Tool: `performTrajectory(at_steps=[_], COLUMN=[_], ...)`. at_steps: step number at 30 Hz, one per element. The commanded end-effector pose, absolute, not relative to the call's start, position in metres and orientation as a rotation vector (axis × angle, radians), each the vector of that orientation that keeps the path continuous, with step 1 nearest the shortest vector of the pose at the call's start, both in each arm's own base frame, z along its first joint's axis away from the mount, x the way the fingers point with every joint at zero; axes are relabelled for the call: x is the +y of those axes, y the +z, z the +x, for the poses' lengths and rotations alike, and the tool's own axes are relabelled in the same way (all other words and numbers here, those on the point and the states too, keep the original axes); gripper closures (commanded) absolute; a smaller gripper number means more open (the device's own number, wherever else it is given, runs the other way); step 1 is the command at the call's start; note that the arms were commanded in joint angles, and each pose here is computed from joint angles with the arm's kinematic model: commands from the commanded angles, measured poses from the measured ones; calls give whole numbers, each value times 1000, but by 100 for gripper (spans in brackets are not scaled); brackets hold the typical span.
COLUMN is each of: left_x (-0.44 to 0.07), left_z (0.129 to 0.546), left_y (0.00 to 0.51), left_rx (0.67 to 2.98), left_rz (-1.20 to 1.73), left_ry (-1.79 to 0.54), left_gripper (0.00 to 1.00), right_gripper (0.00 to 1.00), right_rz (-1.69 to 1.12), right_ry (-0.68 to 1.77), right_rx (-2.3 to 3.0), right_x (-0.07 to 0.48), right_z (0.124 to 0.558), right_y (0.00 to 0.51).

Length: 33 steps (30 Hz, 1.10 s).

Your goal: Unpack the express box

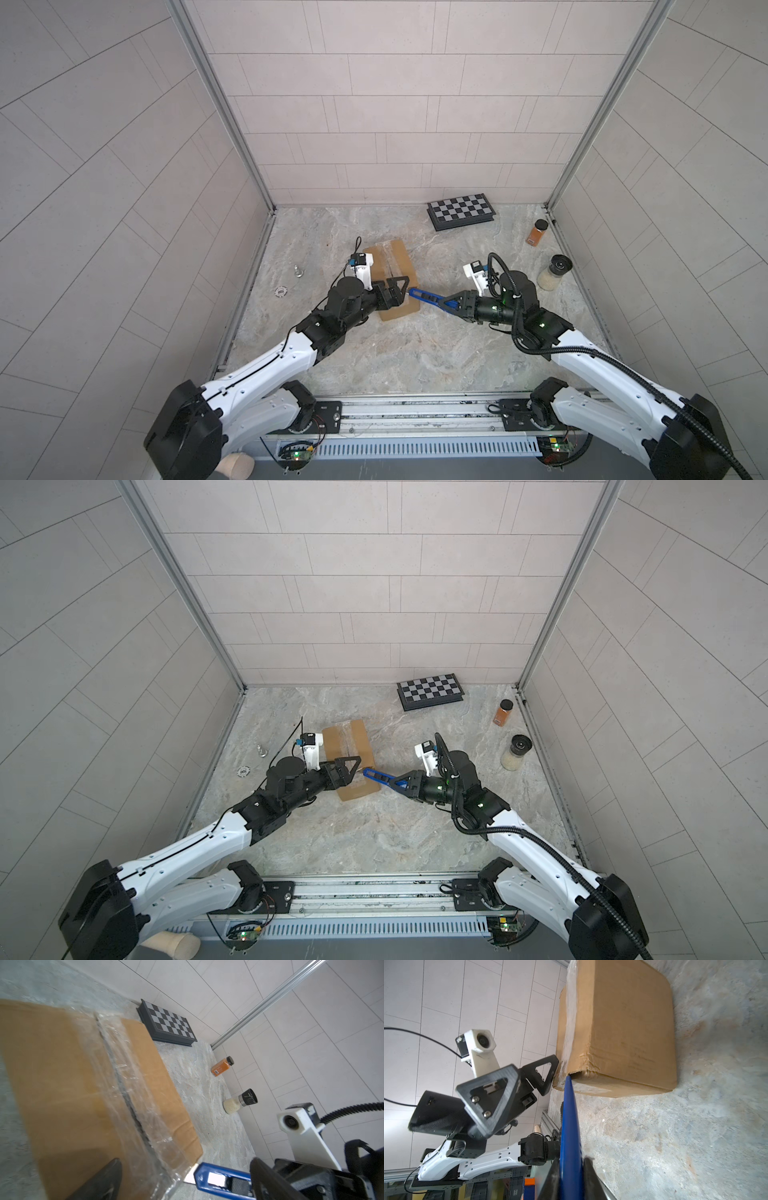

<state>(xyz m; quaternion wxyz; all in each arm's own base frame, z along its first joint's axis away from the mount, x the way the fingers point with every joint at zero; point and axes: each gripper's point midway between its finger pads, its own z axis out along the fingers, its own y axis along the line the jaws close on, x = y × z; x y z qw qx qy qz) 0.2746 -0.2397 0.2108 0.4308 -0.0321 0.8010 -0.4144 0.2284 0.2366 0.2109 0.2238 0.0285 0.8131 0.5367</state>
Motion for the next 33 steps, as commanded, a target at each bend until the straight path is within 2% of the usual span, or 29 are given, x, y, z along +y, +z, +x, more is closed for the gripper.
performTrajectory(at_steps=[1, 6, 13, 17, 33], left_x=[-244, -246, -217, -211, -259], left_z=[274, 268, 259, 255, 266], left_y=[209, 209, 224, 211, 198], left_rx=[1947, 1942, 1947, 1966, 1924], left_rz=[-188, -215, -164, -178, -241], left_ry=[-1099, -1113, -945, -931, -1119], left_gripper=[1, 1, 0, 0, 1], right_gripper=[100, 100, 100, 100, 100], right_rz=[171, 189, 182, 188, 373], right_ry=[1485, 1422, 1380, 1396, 1565], right_rx=[2126, 2136, 2179, 2160, 2062], right_x=[231, 223, 222, 225, 234], right_z=[241, 241, 244, 249, 247], right_y=[234, 230, 220, 224, 241])
